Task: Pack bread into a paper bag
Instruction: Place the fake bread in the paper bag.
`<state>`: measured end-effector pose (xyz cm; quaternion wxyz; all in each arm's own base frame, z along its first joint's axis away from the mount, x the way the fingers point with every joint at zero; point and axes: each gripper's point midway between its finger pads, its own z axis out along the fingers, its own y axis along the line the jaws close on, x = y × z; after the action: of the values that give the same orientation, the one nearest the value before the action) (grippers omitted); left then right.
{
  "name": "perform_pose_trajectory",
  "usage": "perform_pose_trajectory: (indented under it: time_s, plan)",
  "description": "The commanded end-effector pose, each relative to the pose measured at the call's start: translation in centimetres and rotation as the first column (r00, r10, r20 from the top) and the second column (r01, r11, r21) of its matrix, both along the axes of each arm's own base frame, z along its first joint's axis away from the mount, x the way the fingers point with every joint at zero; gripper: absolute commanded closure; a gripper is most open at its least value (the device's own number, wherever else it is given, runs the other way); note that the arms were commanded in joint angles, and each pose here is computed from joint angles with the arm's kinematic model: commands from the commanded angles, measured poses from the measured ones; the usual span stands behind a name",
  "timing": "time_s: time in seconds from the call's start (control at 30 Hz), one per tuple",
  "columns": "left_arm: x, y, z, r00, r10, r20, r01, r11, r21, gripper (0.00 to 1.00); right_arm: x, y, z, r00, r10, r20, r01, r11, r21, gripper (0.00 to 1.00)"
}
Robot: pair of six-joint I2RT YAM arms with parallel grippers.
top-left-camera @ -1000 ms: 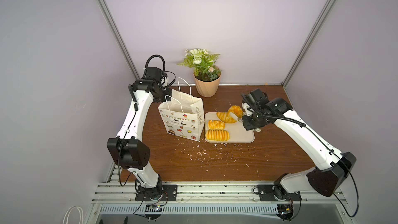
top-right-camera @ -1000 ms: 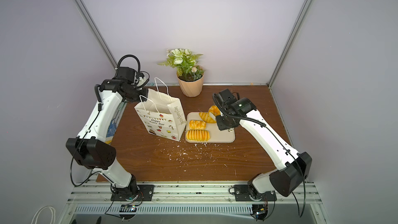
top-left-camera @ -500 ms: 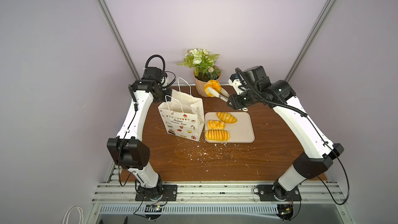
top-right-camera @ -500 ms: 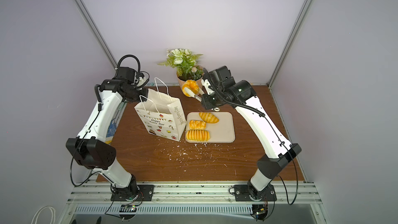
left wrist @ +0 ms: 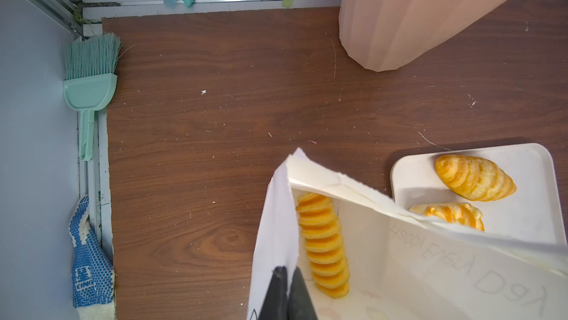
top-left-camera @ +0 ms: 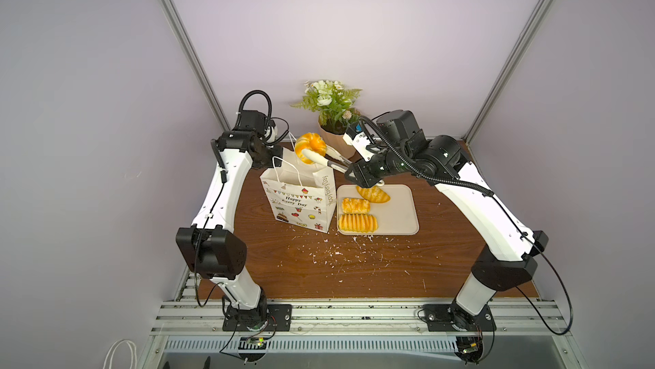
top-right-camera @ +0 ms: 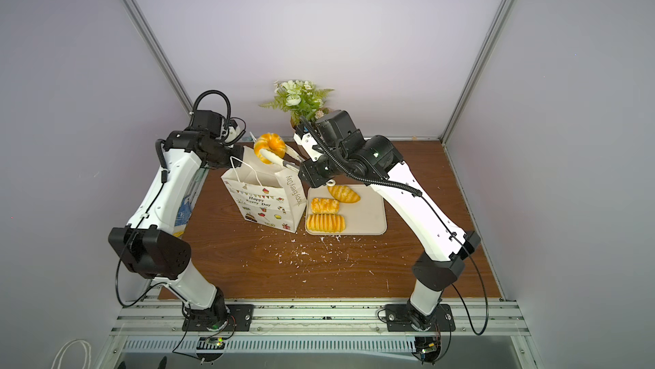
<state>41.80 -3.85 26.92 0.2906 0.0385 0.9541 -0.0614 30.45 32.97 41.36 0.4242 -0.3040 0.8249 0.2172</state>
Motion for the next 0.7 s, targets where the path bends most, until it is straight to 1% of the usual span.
perform_pose_trajectory:
  time_s: [0.0,0.23,0.5,0.67]
  plan:
    - [-0.2,0.5,0.9,1.000,0.016,0.015,-0.016,1.000,0.006,0.93,-1.0,-1.2,2.4,0.998,0.007,0.062,-0.009,1.000,0.029,0.73]
    - [0.0,0.7,0.7,1.000,0.022,0.009,-0.022,1.000,0.009,0.93,-2.9,-1.8,0.5,1.000,0.024,-0.002,-0.024,1.000,0.001,0.73]
    - [-0.1,0.9,0.3,1.000,0.031,0.001,-0.031,0.999,0.021,0.93,-4.5,-3.0,-0.4,1.000,0.010,-0.023,-0.011,1.000,-0.028,0.74]
    - [-0.1,0.8,0.5,1.000,0.027,0.003,-0.027,1.000,0.014,0.93,-4.6,-2.1,-0.6,0.999,0.034,-0.024,-0.035,0.999,-0.014,0.74]
